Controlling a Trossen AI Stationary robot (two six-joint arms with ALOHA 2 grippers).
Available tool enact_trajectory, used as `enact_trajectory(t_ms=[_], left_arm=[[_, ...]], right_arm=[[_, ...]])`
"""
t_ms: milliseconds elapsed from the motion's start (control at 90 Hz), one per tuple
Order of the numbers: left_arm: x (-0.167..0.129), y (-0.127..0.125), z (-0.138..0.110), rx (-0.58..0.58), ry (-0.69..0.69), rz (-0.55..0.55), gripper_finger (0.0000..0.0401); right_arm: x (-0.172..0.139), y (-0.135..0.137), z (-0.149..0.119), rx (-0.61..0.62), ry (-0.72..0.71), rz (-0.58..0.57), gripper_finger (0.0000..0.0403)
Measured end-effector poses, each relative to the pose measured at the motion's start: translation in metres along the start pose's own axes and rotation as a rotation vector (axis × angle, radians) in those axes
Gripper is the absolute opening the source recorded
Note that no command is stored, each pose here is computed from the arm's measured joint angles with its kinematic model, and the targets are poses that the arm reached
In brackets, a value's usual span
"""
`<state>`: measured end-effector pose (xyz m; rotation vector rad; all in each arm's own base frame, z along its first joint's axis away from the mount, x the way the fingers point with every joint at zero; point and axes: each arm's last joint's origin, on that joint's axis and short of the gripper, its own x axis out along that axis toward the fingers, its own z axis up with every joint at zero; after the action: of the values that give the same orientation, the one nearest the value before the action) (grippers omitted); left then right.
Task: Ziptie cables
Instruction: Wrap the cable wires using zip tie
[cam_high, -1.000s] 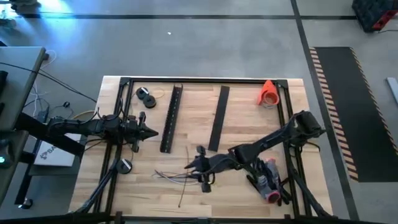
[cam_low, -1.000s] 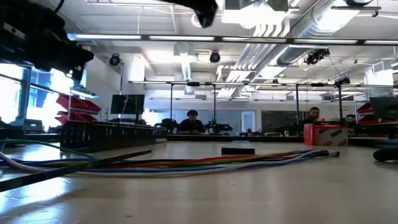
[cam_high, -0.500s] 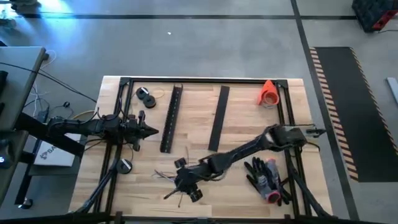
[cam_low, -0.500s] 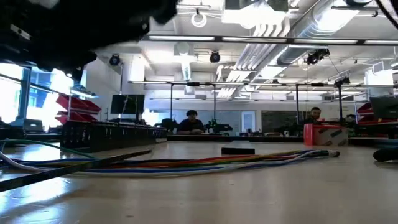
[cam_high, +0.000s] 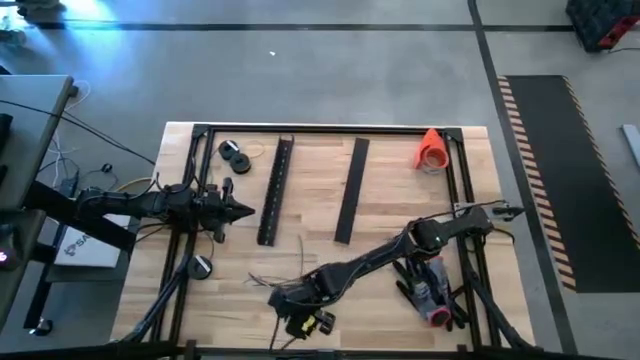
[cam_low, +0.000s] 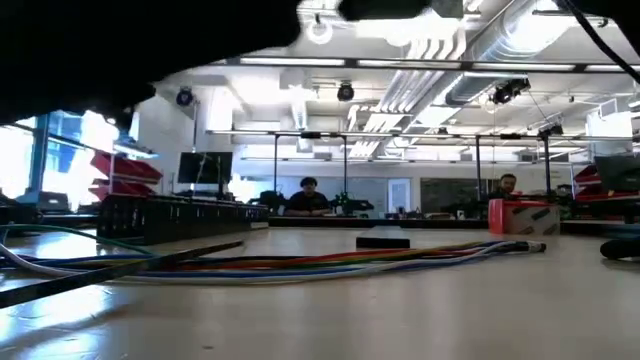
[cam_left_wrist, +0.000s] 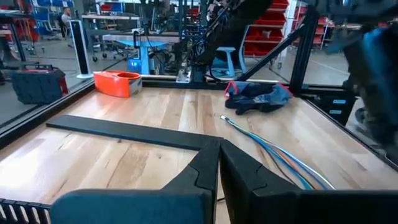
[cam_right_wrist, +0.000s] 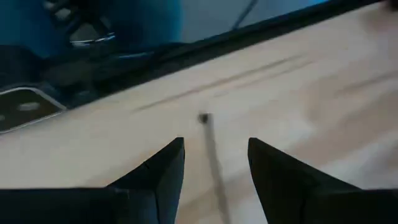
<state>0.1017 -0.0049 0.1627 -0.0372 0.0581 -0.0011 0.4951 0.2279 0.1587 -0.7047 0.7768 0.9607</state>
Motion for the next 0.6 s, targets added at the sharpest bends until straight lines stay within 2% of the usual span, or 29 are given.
enact_trajectory(t_ms=[156,333,489,600], left_arm=[[0.0,0.0,0.0,0.0,0.0,0.0,0.0],[0.0,0.0,0.0,0.0,0.0,0.0,0.0],[0.0,0.0,0.0,0.0,0.0,0.0,0.0],[0.0,0.0,0.0,0.0,0.0,0.0,0.0]], right_arm=[[0.008,0.002,-0.002,0.026,-0.057,0.01,0.0145],[0.019,0.015,-0.002,0.027,-0.078,0.09,0.0147],[0.02,0.014,-0.009,-0.016,-0.047,0.087,0.0145],[0.016,0.01,-0.004,-0.045,-0.056,0.048,0.0144]])
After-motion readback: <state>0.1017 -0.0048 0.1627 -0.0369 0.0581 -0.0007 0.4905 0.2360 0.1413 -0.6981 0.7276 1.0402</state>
